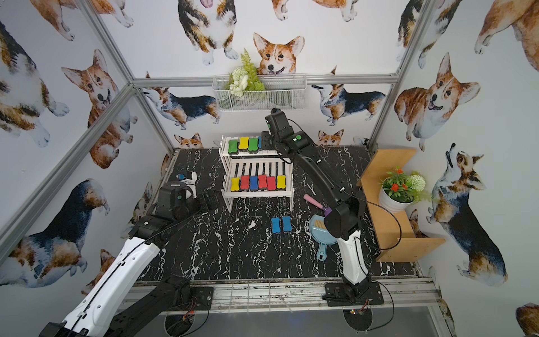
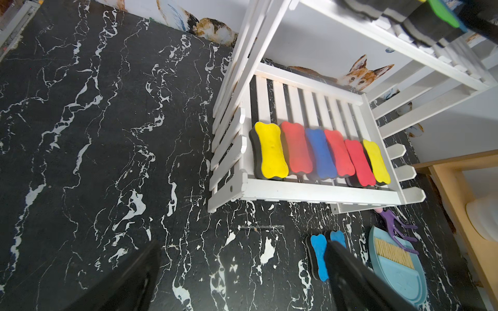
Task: Remove the whiteboard erasers from the shelf
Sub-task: Pick up the whiteboard eraser from the shelf.
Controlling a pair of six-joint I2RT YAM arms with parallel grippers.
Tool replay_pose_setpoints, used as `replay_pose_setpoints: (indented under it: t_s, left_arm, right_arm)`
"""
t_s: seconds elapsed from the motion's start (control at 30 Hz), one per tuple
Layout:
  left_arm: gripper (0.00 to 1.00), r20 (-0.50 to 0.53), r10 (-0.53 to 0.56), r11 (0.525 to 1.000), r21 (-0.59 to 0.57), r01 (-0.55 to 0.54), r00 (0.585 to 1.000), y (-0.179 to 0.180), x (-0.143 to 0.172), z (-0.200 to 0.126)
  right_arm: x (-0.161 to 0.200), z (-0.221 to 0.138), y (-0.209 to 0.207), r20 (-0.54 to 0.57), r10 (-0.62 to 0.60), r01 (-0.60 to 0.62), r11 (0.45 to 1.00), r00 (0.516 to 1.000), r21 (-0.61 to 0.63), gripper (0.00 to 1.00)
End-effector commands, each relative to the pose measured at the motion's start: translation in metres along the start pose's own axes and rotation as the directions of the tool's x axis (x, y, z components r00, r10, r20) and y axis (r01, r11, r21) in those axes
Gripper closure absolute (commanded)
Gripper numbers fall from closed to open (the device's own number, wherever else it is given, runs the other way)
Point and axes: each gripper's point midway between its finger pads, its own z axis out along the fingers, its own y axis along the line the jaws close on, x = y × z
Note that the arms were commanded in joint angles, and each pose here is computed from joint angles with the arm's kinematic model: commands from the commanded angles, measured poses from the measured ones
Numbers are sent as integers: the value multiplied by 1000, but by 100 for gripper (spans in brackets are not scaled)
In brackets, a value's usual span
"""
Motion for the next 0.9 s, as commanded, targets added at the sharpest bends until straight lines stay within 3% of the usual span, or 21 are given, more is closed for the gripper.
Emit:
replay_pose_setpoints:
  t_s: [0.0,0.33,0.53,0.73,0.87]
  left_arm:
    - [0,13,-1,1000,6,1,1000,-1,-4,0]
    - [0,15,-2,1000,3,2,1000,0,-4,-1]
    - [0,14,-6,1000,9,6,1000,-1,-4,0]
    - [0,16,-10,1000,12,9,1000,-2,-5,0]
    - [0,18,-12,1000,11,12,1000,-2,-5,1]
  right_arm:
    - [10,5,-2,-29,-16,17,1000,999,5,50]
    - [17,-6,-31,-36,-8,12,995,999,97,52]
    - [7,-14,-26,-14,-17,18,998,1000,66,52]
    - [-20,-30,-5,49,-30,29,999,998,22,39]
    - [-9,-19,-5,22,-23,23,999,999,41,29]
